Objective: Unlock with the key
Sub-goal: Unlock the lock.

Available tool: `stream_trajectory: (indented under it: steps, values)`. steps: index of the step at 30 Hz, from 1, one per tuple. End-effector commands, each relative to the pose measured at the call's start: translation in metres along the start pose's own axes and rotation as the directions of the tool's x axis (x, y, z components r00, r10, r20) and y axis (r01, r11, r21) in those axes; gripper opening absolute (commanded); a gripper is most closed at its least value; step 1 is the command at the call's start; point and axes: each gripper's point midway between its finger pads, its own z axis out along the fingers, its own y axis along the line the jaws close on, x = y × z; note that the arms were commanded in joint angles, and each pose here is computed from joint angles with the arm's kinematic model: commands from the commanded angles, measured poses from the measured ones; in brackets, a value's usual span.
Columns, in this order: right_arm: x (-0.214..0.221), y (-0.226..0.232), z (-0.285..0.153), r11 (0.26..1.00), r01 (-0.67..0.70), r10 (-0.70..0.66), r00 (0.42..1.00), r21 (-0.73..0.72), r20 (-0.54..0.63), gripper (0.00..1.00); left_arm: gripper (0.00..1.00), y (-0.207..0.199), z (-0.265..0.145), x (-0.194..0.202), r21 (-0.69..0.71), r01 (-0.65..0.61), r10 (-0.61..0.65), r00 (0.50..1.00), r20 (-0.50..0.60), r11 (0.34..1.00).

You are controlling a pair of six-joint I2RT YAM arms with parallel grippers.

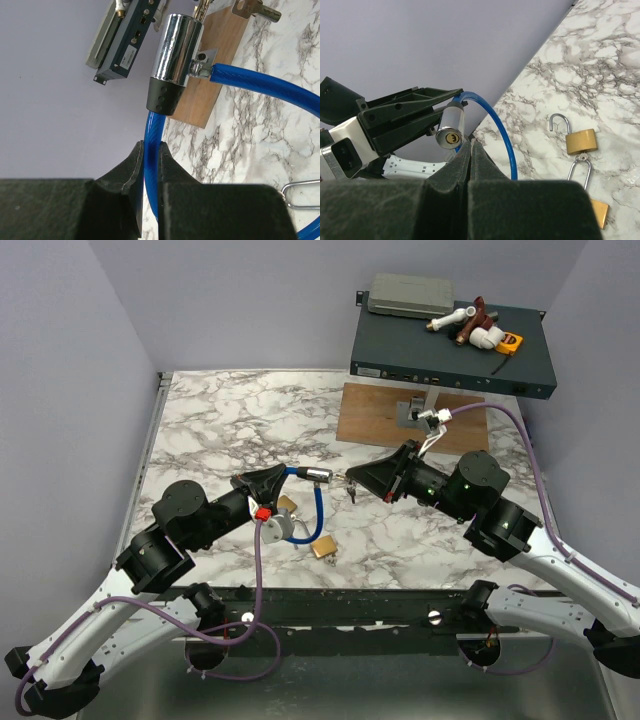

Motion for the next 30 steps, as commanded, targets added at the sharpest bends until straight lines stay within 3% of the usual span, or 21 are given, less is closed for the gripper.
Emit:
stream_trajectory:
  steps: [1,15,30]
  values:
    - [-0.009,0.007,-0.001,1.0,0.021,-0.021,0.999,-0.015,0.029,0.01,0.0,0.015,-0.005,-0.019,-0.049,-0.002,0.006,0.997,0.072,0.999]
    - [-0.01,0.032,-0.005,0.99,0.026,-0.024,1.0,-0.139,0.02,0.01,0.0,0.011,-0.005,-0.012,-0.048,0.01,-0.008,0.999,0.054,0.999]
    - [-0.007,0.031,0.001,0.989,0.015,-0.013,1.0,-0.147,0.014,0.01,0.0,0.012,-0.004,-0.014,-0.047,0.014,-0.011,0.998,0.062,0.999]
